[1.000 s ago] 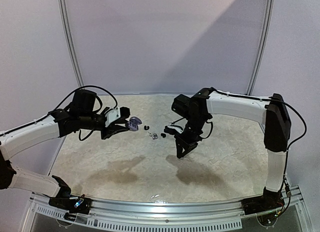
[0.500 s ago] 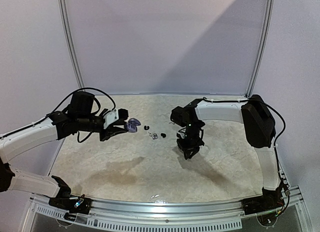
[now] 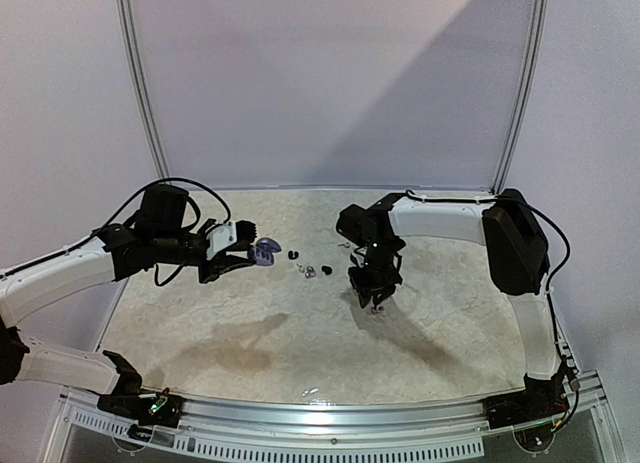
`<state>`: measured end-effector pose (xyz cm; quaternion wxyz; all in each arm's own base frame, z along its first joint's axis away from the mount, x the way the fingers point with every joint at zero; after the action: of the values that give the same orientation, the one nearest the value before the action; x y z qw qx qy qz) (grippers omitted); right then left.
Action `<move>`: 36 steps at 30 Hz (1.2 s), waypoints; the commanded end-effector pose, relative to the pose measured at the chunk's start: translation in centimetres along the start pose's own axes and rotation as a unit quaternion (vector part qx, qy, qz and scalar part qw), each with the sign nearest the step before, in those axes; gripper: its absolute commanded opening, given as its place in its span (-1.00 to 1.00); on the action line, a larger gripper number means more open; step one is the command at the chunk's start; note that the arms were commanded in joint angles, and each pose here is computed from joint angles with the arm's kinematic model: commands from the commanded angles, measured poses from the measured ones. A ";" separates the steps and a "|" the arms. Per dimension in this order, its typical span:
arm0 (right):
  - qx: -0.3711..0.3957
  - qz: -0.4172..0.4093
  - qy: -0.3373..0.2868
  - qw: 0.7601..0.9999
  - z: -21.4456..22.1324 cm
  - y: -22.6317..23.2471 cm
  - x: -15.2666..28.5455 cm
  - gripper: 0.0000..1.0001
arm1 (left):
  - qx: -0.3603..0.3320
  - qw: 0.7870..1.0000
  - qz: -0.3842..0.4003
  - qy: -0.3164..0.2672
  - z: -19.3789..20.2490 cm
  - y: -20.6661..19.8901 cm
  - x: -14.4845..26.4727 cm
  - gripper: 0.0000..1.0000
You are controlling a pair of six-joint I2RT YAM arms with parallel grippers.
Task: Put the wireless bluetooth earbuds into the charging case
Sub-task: Adjust the left earbud at the center of the board.
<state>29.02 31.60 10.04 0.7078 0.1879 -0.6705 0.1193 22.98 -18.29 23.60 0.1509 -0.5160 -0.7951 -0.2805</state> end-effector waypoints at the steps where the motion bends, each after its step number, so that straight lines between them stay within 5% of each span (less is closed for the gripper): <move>1: 0.034 0.008 -0.042 0.998 -0.6 0.0 2.4 -0.34 | -0.008 1.000 -0.009 -0.005 0.1 0.2 0.3 -1.00; 9: 0.182 0.033 -0.072 0.980 0.9 0.4 4.1 -0.38 | -0.012 1.000 -0.007 0.004 0.1 0.3 0.3 -1.00; 12: 0.310 0.078 -0.099 0.942 3.1 1.0 4.1 -0.37 | -0.015 1.000 -0.006 0.007 0.1 0.4 0.2 -1.00; 16: 0.458 0.022 -0.126 0.880 6.3 2.4 3.1 -0.33 | -0.015 1.000 -0.005 0.007 0.0 0.5 0.0 -1.00; 23: 0.582 0.025 -0.135 0.801 7.2 2.1 1.8 -0.33 | -0.022 1.000 -0.010 0.010 -0.2 0.7 0.2 -1.00; 36: 0.599 0.060 -0.073 0.795 7.8 -0.4 -0.5 -0.49 | -0.022 1.000 -0.014 0.018 0.4 0.6 0.2 -1.00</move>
<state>22.16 29.34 10.86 0.3820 0.5491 -0.5484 0.5017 23.21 -18.14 23.31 0.1489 -0.5105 -0.7896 -0.3060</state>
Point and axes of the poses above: each gripper's point midway between its finger pads, its own x axis back along the fingers, its own y axis along the line the jaws close on, z = x × y, the point moved 8 cm from there along x, back along the fingers, and after that the axes turned 10 degrees about x, right-handed, at the moved point
